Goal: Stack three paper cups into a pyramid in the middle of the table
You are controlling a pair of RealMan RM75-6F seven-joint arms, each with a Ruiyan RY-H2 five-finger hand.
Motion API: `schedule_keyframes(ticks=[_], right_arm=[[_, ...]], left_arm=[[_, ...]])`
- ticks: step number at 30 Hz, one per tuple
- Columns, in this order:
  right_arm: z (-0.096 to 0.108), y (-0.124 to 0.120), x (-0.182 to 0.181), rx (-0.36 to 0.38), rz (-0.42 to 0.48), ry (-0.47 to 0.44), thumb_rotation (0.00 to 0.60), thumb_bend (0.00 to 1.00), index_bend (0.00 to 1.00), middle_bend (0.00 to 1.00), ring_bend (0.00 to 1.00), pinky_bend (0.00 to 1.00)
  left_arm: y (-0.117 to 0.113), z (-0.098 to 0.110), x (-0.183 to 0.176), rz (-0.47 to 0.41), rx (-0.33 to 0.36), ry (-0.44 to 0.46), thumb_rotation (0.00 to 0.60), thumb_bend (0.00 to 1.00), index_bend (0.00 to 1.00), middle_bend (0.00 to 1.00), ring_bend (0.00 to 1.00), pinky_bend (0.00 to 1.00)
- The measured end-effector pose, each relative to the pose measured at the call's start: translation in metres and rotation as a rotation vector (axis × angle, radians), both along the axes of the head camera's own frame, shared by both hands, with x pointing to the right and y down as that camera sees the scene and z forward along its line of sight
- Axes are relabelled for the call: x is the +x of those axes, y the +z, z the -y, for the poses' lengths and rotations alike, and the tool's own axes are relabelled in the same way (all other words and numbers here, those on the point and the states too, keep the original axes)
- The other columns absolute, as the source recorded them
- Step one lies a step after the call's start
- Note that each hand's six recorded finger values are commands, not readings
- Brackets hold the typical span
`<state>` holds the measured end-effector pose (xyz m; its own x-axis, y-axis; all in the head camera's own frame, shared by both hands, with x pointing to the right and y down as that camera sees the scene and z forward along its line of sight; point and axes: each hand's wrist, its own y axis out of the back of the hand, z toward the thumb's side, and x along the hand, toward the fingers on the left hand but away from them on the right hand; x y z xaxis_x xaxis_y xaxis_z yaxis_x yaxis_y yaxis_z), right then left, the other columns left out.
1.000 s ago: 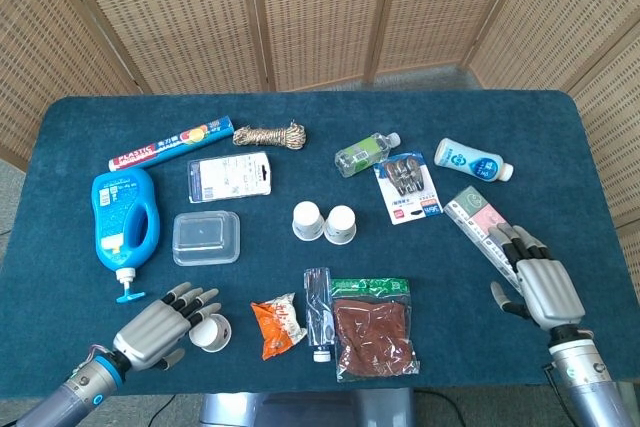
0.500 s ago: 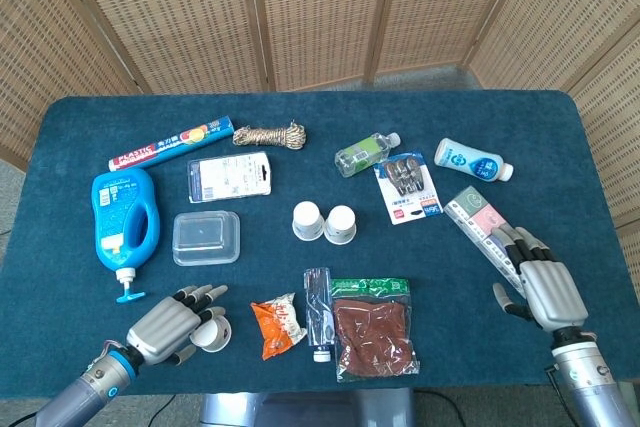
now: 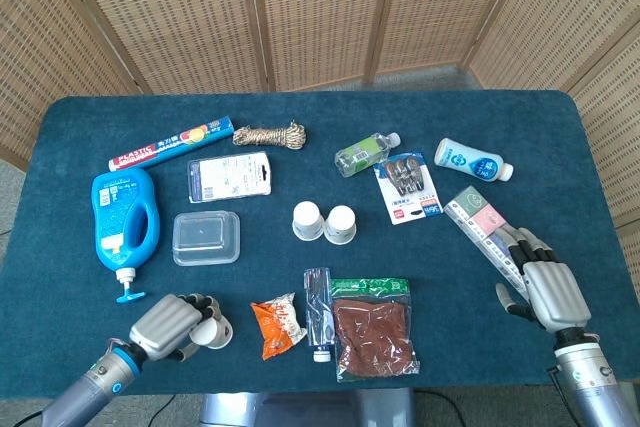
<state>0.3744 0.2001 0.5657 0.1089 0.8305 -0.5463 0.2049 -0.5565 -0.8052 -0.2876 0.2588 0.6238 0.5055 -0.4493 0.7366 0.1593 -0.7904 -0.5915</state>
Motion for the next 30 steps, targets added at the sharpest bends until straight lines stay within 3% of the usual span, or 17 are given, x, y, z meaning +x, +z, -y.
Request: schedule_keyframes(ticks=[7, 14, 17, 22, 30], right_arm=[[0.001, 0.002, -0.002, -0.005, 0.006, -0.004, 0.600, 0.48, 0.06, 0.06, 0.00, 0.15], [0.001, 0.007, -0.007, -0.014, 0.017, -0.016, 0.600, 0.48, 0.06, 0.06, 0.00, 0.15], [0.000, 0.009, -0.010, -0.020, 0.021, -0.023, 0.600, 0.48, 0.06, 0.06, 0.00, 0.15], [-0.002, 0.007, -0.013, -0.012, 0.026, -0.035, 0.600, 0.48, 0.06, 0.06, 0.00, 0.15], [-0.007, -0.001, -0.008, 0.001, 0.018, -0.029, 0.600, 0.48, 0.06, 0.06, 0.00, 0.15]], left_arm=[[-0.024, 0.032, -0.006, -0.043, 0.069, -0.074, 0.600, 0.44, 0.41, 0.29, 0.30, 0.54], [-0.062, 0.090, 0.003, -0.143, 0.161, -0.146, 0.600, 0.44, 0.43, 0.28, 0.30, 0.54], [-0.068, 0.112, 0.013, -0.171, 0.163, -0.162, 0.600, 0.44, 0.42, 0.27, 0.30, 0.54], [-0.067, 0.145, 0.031, -0.182, 0.134, -0.180, 0.600, 0.44, 0.38, 0.23, 0.29, 0.52], [-0.043, 0.199, 0.079, -0.184, 0.107, -0.211, 0.600, 0.44, 0.38, 0.22, 0.24, 0.49]])
